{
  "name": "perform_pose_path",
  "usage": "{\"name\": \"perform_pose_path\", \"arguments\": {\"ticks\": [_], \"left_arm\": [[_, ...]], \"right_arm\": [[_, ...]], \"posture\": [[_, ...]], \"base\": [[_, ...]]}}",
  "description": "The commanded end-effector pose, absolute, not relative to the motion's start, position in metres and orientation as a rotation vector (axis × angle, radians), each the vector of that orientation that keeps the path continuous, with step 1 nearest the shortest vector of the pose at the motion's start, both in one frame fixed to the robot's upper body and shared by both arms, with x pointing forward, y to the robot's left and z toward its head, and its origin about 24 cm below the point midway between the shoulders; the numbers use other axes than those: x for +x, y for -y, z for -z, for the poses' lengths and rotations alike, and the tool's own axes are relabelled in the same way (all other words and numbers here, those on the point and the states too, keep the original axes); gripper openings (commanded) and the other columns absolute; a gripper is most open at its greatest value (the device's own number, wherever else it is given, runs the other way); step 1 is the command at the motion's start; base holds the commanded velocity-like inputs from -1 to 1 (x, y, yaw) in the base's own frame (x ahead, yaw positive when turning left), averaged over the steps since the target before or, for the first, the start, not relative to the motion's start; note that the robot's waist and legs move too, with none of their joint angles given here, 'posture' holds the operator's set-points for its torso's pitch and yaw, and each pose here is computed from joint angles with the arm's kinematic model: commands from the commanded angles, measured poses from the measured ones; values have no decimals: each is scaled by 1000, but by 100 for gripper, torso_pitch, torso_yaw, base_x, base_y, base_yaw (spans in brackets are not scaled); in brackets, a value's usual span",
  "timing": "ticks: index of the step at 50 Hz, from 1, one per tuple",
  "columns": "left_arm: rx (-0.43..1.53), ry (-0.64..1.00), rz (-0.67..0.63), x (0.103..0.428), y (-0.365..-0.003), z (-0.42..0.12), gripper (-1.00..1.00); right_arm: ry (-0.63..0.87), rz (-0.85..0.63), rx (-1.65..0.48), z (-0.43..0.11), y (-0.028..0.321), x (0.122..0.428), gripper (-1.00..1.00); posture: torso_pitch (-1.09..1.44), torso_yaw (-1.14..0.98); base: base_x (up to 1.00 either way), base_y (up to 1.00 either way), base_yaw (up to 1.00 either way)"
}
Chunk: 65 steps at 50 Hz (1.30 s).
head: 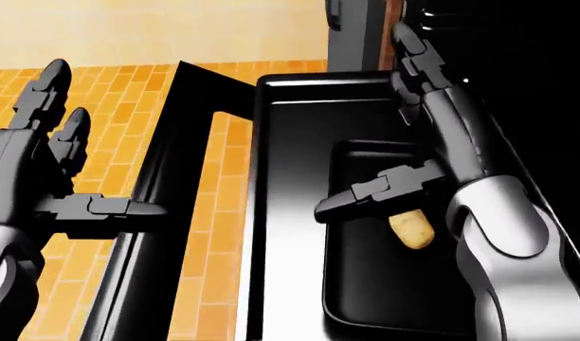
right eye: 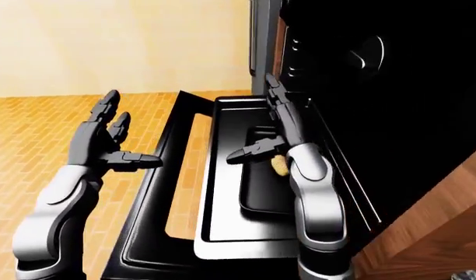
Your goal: Pick the potato from the oven and place it on the plate on the counter.
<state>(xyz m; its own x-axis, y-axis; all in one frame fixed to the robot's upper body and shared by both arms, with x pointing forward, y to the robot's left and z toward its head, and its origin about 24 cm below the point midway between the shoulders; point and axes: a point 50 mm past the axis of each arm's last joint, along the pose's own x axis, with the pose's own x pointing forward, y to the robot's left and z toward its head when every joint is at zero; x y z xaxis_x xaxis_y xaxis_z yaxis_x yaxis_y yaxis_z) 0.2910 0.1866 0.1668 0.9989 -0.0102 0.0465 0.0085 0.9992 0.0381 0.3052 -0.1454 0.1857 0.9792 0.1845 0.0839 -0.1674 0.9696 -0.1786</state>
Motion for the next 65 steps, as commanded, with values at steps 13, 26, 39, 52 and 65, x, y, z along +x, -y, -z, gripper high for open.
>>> {"name": "perform_pose_path", "arguments": {"ticks": [13,26,39,52,65], "left_arm": [[47,136,16,291,-186,-186,100],[35,151,54,286,-181,-191,100],[77,166,93,282,-176,-195,100],[78,176,109,281,-174,-197,100],[76,183,119,281,-172,-197,100]], "right_arm": [[204,-205,-185,-208,141,304,100],[43,-152,-302,-194,153,324,100],[-140,-88,-514,-170,161,359,100],[-169,-65,-592,-171,167,388,100],[-178,-46,-647,-170,168,402,100]], "posture": [[0,0],[0,0],[7,0],[20,0],[33,0]], "base": [[0,-2,-27],[0,0,0],[0,0,0],[0,0,0],[0,0,0]]}}
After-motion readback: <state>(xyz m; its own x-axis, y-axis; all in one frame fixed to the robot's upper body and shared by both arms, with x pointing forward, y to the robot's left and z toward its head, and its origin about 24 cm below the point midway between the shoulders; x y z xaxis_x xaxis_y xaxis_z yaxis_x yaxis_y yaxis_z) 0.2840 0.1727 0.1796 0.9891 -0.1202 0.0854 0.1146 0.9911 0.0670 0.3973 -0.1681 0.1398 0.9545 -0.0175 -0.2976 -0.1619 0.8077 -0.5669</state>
